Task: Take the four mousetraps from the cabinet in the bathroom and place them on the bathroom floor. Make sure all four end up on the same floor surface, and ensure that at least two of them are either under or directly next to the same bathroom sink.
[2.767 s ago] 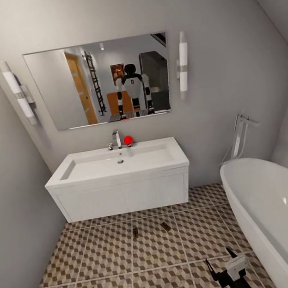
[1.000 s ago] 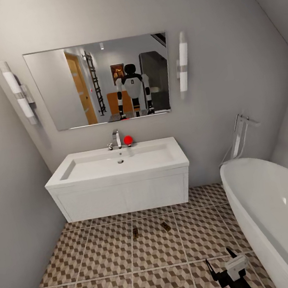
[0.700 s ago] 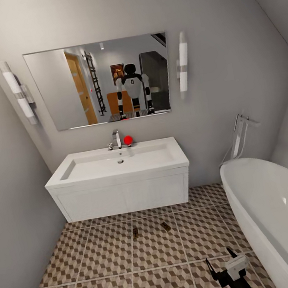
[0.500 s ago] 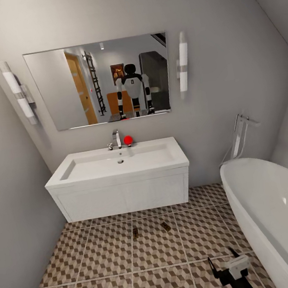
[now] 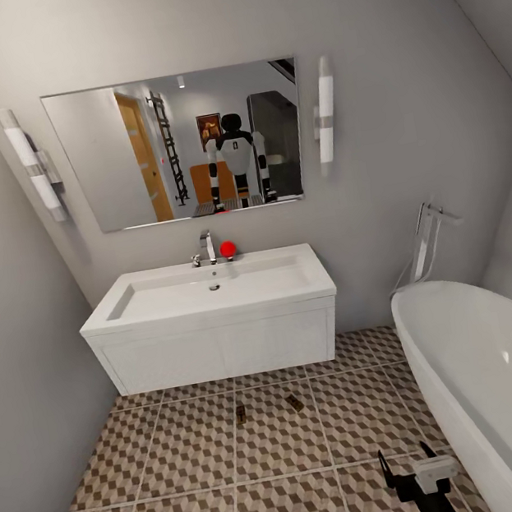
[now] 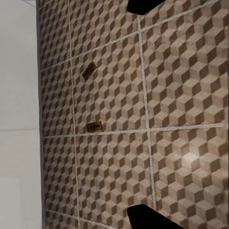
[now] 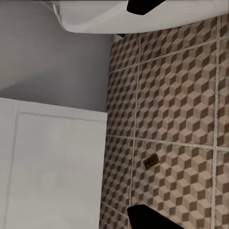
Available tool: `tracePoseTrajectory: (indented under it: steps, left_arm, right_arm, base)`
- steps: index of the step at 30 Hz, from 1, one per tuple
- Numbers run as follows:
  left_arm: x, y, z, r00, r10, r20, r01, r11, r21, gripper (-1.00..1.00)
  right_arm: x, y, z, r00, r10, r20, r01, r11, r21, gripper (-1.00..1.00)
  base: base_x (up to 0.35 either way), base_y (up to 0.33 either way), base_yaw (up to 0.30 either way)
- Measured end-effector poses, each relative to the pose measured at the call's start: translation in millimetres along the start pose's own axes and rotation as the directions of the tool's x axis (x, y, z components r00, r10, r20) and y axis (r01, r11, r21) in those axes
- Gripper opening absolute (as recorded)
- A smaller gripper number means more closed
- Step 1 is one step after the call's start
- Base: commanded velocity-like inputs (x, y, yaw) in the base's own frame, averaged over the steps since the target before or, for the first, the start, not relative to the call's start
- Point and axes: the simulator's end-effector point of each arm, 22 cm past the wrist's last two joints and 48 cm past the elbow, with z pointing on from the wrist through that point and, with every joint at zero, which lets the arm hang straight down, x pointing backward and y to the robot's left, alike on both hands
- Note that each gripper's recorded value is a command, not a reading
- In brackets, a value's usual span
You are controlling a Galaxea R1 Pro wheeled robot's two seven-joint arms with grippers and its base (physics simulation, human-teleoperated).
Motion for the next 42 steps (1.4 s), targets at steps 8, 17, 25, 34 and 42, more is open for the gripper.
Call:
tracePoseTrajectory:
  steps: [8, 17, 25, 34, 42]
  left_arm:
    - [20, 18, -8.4, 0.998, -0.032, -0.045, 0.024, 0.984, -0.176, 1.0]
    - [43, 24, -14.1, 0.988, -0.06, -0.139, 0.023, 0.967, -0.253, 1.0]
    - [46, 24, -14.8, 0.986, -0.062, -0.152, 0.021, 0.966, -0.257, 1.0]
    - [48, 27, -15.7, 0.985, -0.063, -0.16, 0.019, 0.965, -0.263, 1.0]
    - [50, 32, -16.8, 0.984, -0.06, -0.168, 0.013, 0.964, -0.267, 1.0]
  right_arm:
    - [1, -1, -0.1, 1.0, 0.004, -0.003, -0.004, 1.0, 0.007, 1.0]
    - [1, -2, -0.2, 1.0, 0.005, -0.004, -0.005, 1.0, 0.008, 1.0]
    - [1, 0, -0.3, 1.0, 0.006, -0.004, -0.006, 1.0, 0.006, 1.0]
    - [1, 1, -0.3, 1.0, 0.007, -0.004, -0.007, 1.0, 0.004, 1.0]
    - [1, 1, -0.3, 1.0, 0.007, -0.004, -0.007, 1.0, 0.004, 1.0]
  base:
    - [0.0, 0.0, 0.0]
    - [0.0, 0.0, 0.0]
    - [0.0, 0.0, 0.0]
    - [0.0, 0.0, 0.0]
    - [0.0, 0.0, 0.0]
